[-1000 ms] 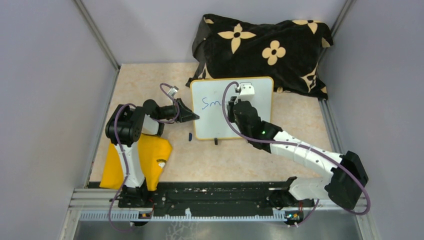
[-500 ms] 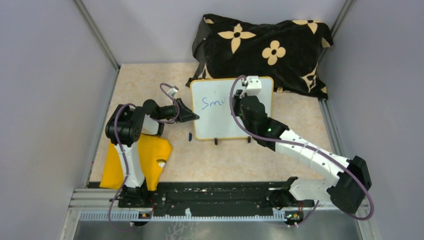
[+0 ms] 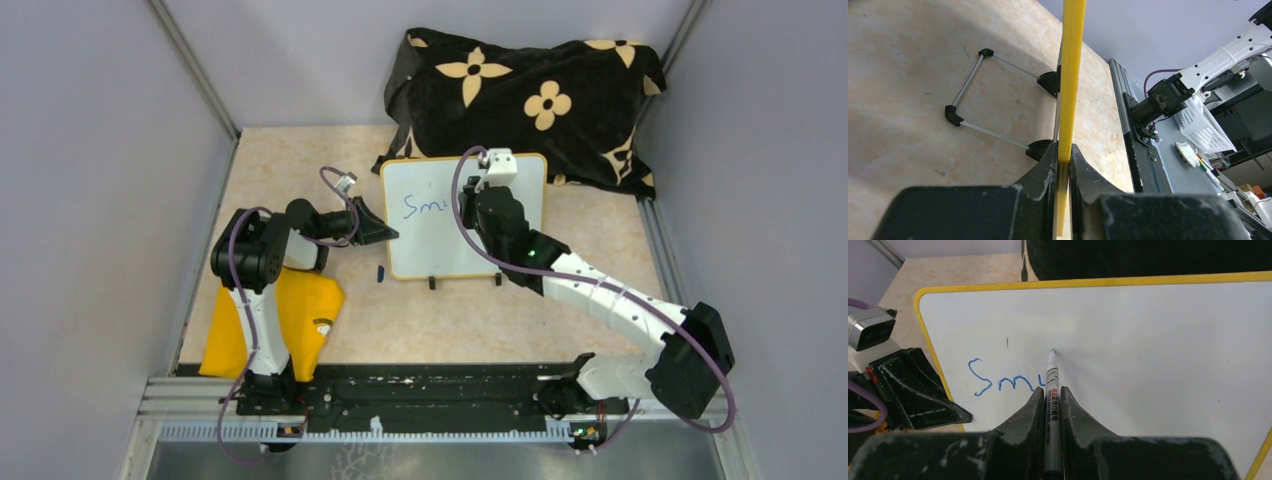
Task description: Write a sentence on the whiteboard
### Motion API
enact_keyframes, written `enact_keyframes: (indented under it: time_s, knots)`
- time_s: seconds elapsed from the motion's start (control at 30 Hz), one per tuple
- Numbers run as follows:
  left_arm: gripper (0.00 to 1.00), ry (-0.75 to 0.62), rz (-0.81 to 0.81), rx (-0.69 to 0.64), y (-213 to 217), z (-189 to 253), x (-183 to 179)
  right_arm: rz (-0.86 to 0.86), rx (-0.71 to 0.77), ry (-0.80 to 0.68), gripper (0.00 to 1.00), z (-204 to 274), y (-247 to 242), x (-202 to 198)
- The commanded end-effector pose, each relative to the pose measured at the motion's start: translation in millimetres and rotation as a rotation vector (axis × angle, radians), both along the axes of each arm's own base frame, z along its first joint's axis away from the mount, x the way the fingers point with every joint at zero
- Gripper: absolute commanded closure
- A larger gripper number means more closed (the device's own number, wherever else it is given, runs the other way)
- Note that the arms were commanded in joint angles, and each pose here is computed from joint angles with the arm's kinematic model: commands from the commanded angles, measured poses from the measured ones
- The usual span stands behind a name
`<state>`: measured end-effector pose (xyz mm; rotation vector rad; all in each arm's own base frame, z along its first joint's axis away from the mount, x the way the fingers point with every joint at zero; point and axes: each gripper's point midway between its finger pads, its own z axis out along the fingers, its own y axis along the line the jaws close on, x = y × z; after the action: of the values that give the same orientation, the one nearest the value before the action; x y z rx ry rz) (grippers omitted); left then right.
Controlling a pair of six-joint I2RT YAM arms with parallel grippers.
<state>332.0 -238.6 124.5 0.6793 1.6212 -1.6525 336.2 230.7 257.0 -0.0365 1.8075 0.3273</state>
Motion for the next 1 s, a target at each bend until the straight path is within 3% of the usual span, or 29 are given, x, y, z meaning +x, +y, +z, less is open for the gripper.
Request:
enact_keyframes:
  time_s: [0.0,0.97]
  knots:
    - [1.0,-0.202,-0.015,-0.037,-3.2,11.8,-3.6,-0.014,0.064,-0.06,1.0,32.2,2.2,10.3]
    - [1.0,-0.2,-0.016,-0.036,-3.2,11.3,-3.7,-0.015,0.012,0.085,1.0,-38.9,-18.6,-18.9]
